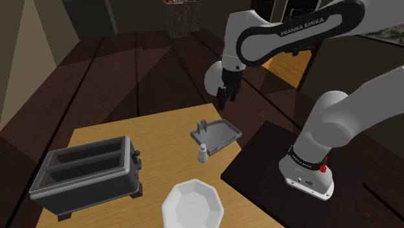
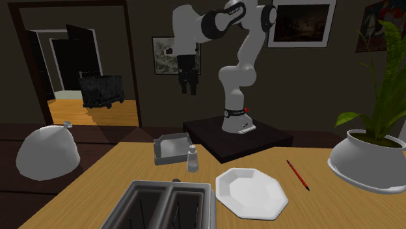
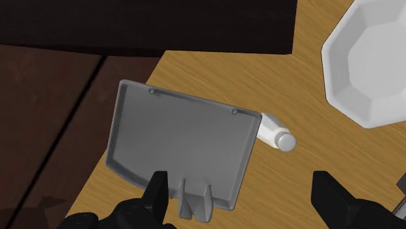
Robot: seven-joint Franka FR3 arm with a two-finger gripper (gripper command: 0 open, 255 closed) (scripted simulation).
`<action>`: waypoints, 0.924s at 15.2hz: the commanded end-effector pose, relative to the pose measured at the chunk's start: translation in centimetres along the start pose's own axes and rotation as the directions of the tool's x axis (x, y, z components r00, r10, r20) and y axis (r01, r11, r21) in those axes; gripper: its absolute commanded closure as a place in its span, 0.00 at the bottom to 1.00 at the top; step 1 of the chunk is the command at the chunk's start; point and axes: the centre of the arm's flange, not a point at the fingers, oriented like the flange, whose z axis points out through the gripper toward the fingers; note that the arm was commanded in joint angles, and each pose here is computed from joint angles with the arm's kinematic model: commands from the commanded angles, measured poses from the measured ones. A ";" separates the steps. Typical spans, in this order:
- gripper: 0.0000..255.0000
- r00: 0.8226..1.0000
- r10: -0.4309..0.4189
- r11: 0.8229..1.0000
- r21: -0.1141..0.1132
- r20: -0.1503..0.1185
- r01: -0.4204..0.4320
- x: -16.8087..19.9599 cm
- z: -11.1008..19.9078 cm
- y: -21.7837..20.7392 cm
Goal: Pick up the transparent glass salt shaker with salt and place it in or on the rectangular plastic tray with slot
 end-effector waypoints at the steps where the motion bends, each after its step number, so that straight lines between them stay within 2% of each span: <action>1: 0.00 1.000 0.010 1.000 0.002 -0.002 -0.010 0.4 2.4 -0.8; 14: 0.00 0.998 0.067 0.998 0.014 0.003 -0.067 3.8 17.3 -8.5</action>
